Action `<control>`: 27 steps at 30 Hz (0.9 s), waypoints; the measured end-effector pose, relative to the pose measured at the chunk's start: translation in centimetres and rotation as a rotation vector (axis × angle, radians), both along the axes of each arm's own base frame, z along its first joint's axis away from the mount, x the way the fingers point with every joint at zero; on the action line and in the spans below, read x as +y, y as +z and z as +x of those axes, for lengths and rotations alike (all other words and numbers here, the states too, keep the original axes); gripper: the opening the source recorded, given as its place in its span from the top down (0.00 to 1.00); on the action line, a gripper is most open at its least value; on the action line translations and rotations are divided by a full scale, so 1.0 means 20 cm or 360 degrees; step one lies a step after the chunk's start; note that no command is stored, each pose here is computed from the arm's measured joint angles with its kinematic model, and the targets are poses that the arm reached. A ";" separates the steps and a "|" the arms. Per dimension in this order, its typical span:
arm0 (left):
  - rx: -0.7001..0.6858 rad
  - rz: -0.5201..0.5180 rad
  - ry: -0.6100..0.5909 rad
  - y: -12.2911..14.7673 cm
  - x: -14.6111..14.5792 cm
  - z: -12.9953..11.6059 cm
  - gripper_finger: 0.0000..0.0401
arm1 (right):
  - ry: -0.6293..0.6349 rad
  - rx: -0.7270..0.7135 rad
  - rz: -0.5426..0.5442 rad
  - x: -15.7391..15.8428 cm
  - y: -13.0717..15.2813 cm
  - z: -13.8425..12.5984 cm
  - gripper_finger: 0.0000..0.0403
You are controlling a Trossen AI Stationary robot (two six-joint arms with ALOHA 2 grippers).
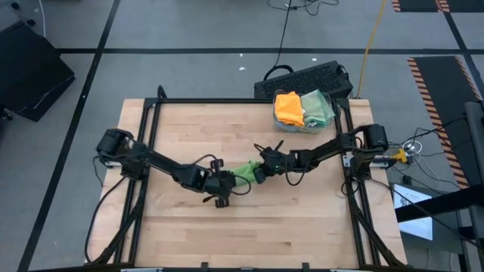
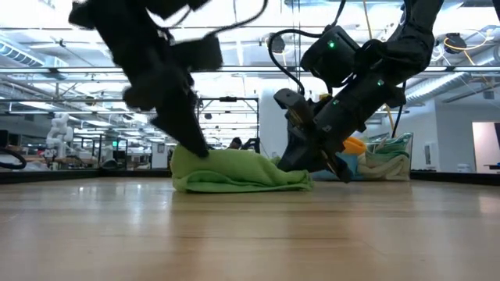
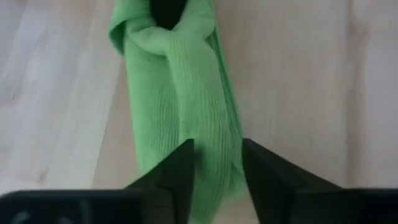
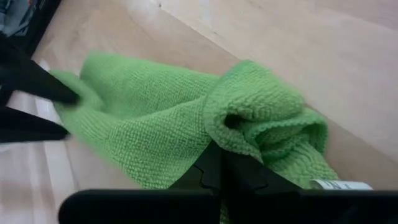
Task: Fold microfiber towels
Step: Fold the green microfiber towel
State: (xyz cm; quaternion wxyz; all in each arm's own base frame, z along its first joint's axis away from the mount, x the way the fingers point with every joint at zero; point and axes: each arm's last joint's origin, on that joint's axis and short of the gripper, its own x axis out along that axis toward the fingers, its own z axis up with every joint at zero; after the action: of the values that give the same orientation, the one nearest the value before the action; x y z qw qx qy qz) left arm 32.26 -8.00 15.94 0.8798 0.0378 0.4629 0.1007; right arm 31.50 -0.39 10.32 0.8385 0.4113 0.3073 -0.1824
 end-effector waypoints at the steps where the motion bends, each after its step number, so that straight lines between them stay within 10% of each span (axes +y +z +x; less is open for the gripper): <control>1: -0.0005 -0.0045 0.0014 0.03 0.01 -0.01 0.64 | 0.0000 0.0000 -0.0001 0.00 0.00 0.00 1.00; 10: -0.0298 -0.0595 0.0416 0.32 0.22 -0.10 0.52 | 0.0060 -0.0017 -0.0080 0.00 0.00 0.00 1.00; 19: -0.0237 -0.1133 0.0691 -0.11 0.40 -0.12 0.52 | 0.0097 -0.0024 -0.0121 0.00 0.00 0.01 1.00; 27: -0.0237 -0.1071 0.0561 -0.20 0.36 -0.10 0.42 | 0.0099 -0.0021 -0.0122 0.00 0.00 0.00 1.00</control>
State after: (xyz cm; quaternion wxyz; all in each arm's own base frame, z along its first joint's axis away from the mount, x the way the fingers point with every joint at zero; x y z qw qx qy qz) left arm 30.36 -0.82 11.88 0.8435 -0.3406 0.4042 0.0955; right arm 31.60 -0.36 10.39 0.8609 0.3703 0.3072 -0.1651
